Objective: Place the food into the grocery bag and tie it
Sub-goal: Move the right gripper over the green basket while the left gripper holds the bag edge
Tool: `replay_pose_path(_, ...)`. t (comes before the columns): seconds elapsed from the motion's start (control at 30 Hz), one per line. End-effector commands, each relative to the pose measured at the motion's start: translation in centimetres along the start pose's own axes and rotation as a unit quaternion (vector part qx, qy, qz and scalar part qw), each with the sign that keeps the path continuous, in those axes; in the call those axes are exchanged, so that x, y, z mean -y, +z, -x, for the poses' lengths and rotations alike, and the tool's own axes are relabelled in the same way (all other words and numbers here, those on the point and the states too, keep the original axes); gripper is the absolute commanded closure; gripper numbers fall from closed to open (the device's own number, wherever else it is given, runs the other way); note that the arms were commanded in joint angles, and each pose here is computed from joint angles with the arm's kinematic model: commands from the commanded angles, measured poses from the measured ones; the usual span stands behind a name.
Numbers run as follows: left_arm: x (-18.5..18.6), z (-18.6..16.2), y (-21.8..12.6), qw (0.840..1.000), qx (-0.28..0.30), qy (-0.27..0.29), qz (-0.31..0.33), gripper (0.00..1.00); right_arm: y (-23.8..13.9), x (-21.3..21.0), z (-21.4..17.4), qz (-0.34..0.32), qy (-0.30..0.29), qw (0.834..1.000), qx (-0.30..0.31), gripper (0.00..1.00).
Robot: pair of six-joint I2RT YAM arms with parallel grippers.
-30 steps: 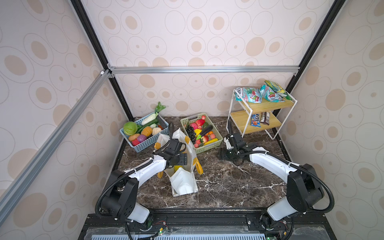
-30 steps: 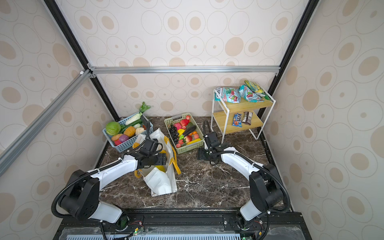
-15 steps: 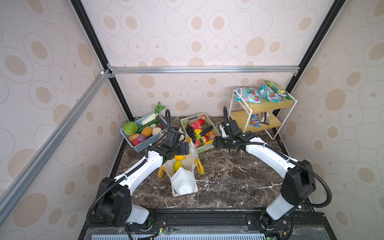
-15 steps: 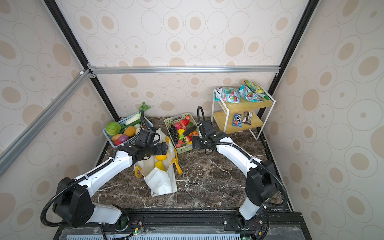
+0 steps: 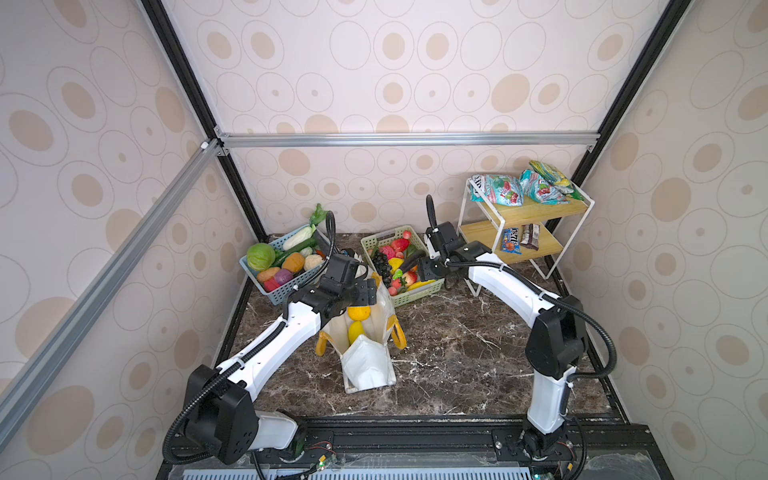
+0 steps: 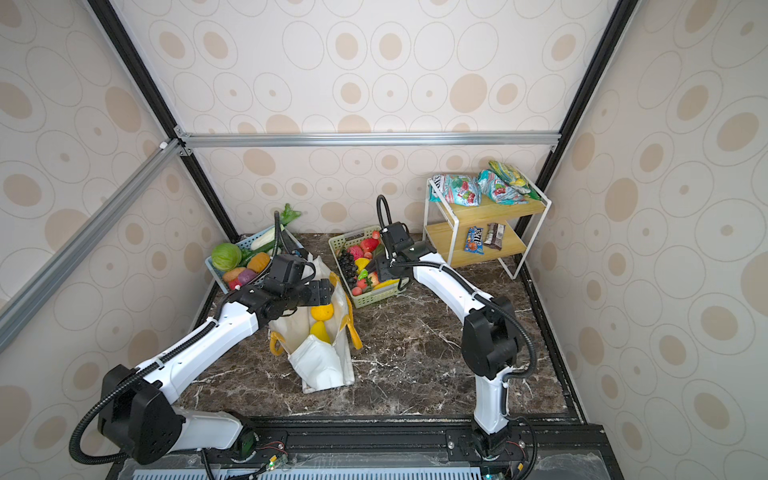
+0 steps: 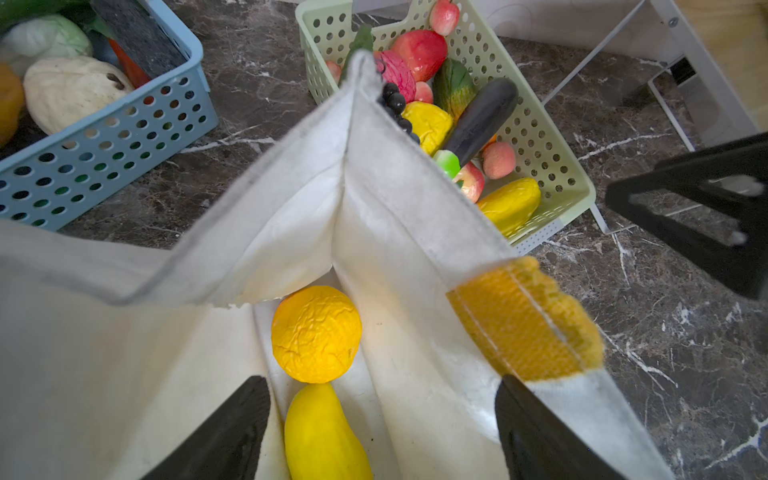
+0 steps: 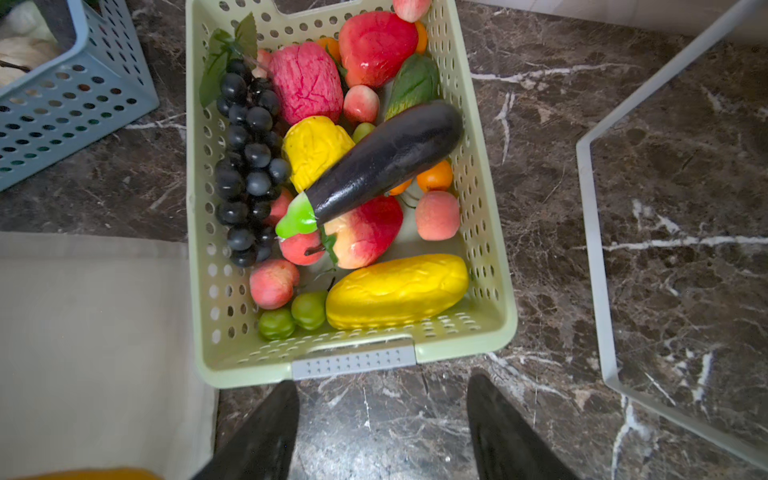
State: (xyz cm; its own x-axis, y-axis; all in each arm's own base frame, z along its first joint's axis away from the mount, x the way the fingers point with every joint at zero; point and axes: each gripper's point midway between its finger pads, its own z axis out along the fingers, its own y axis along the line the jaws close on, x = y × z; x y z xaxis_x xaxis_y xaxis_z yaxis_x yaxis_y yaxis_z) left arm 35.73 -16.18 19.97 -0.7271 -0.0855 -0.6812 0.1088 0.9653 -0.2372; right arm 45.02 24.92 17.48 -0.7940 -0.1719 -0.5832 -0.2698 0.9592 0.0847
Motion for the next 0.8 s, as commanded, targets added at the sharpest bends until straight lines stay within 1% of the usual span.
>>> replay_pose_path(0.0, 0.0, 1.8, -1.9, 1.0, 0.03, 0.004, 0.003, 0.15, 1.4, 0.1, -0.8, -0.012, -0.031, 0.999, -0.035, 0.35)
replay_pose_path(0.1, -0.2, 2.0, -2.3, 0.999, 0.033, 0.006, 0.008, 0.15, 2.6, -0.2, -0.7, -0.009, -0.038, 0.998, -0.041, 0.39)
replay_pose_path(0.17, -0.3, 2.1, -2.3, 0.999, 0.035, 0.007, 0.011, 0.14, 3.5, -0.4, -0.9, -0.006, -0.04, 0.998, -0.048, 0.44)
replay_pose_path(0.27, -0.2, 2.1, -2.2, 0.999, 0.034, 0.006, 0.011, 0.14, 4.8, -0.6, -1.8, 0.001, -0.041, 0.997, -0.066, 0.52)
replay_pose_path(0.47, -0.1, 2.1, -1.8, 0.999, 0.032, 0.004, 0.01, 0.14, 6.3, -0.5, -3.7, 0.002, -0.047, 0.995, -0.092, 0.61)
replay_pose_path(0.57, -0.1, 2.2, -1.7, 0.999, 0.032, 0.002, 0.011, 0.14, 6.5, -0.3, -4.4, 0.004, -0.05, 0.994, -0.101, 0.65)
replay_pose_path(0.77, -0.1, 2.3, -1.7, 0.999, 0.032, 0.0, 0.012, 0.14, 6.6, 0.2, -6.0, 0.013, -0.057, 0.991, -0.123, 0.67)
